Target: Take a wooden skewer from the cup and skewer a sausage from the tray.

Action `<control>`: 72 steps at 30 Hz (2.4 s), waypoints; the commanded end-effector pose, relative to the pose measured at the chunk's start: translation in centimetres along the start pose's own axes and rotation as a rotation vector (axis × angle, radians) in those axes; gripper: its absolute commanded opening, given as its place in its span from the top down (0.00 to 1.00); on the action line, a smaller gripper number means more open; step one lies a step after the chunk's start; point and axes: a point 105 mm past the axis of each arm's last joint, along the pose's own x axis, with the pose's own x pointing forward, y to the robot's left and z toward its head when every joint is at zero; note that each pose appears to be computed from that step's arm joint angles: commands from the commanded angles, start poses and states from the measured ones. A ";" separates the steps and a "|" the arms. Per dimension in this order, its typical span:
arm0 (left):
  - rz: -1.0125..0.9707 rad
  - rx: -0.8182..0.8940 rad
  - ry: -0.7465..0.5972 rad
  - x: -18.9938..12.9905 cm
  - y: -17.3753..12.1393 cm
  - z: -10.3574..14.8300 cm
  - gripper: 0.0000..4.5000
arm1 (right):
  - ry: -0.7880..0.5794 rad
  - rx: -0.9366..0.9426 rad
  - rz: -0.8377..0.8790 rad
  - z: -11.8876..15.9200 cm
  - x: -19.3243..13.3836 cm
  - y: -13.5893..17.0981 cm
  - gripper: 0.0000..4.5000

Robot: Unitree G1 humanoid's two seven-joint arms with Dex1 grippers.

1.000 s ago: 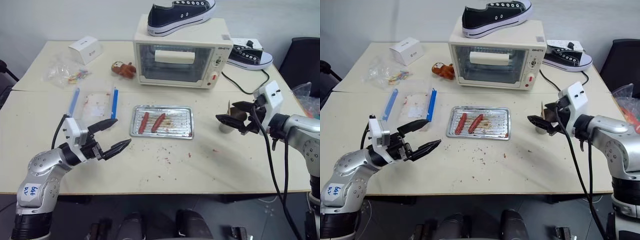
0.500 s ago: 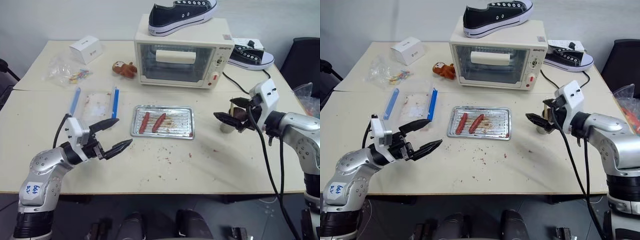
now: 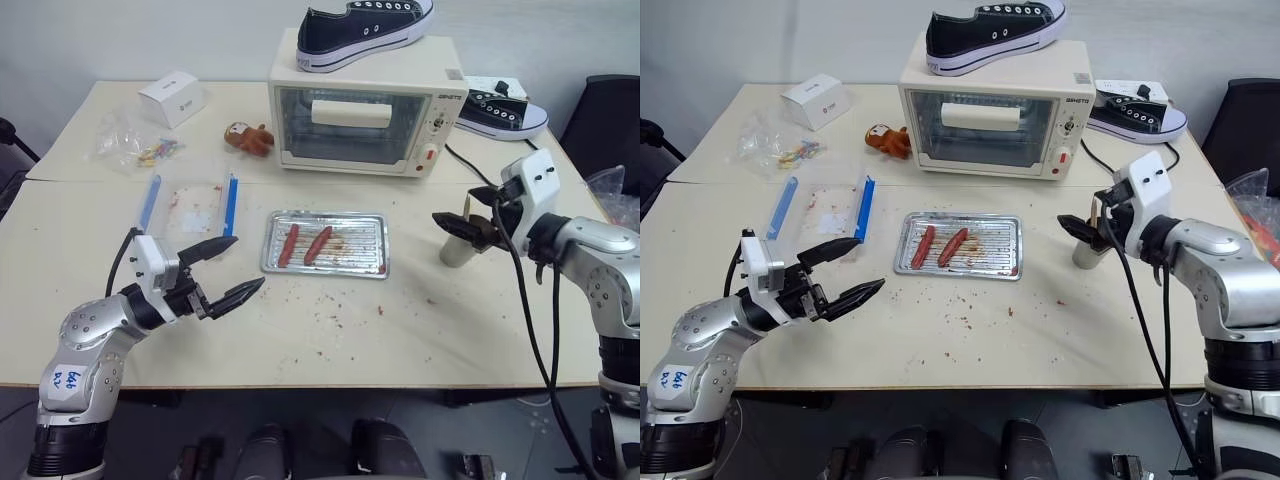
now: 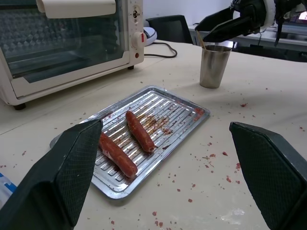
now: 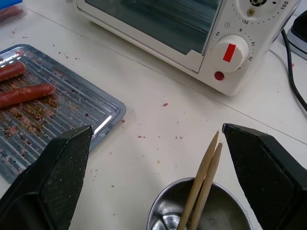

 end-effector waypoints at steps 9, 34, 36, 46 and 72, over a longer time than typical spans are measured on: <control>0.023 0.030 -0.021 -0.6 0.3 0.3 0.00 | -0.022 -0.042 0.054 1.0 -0.4 1.1 0.00; 0.021 0.032 -0.027 -0.4 0.2 0.4 0.00 | 0.046 -0.062 0.053 -0.9 -1.6 -0.4 0.00; 0.021 0.033 -0.026 -0.3 0.2 0.4 0.00 | 0.031 -0.062 0.059 -0.7 -1.5 -0.3 0.09; 0.024 0.033 -0.023 -0.5 0.2 0.2 0.00 | 0.000 -0.059 0.065 -0.4 -1.0 0.0 0.82; -0.119 -0.079 -0.203 2.8 -1.0 2.7 0.00 | -0.563 0.165 0.431 14.5 -5.5 1.9 0.99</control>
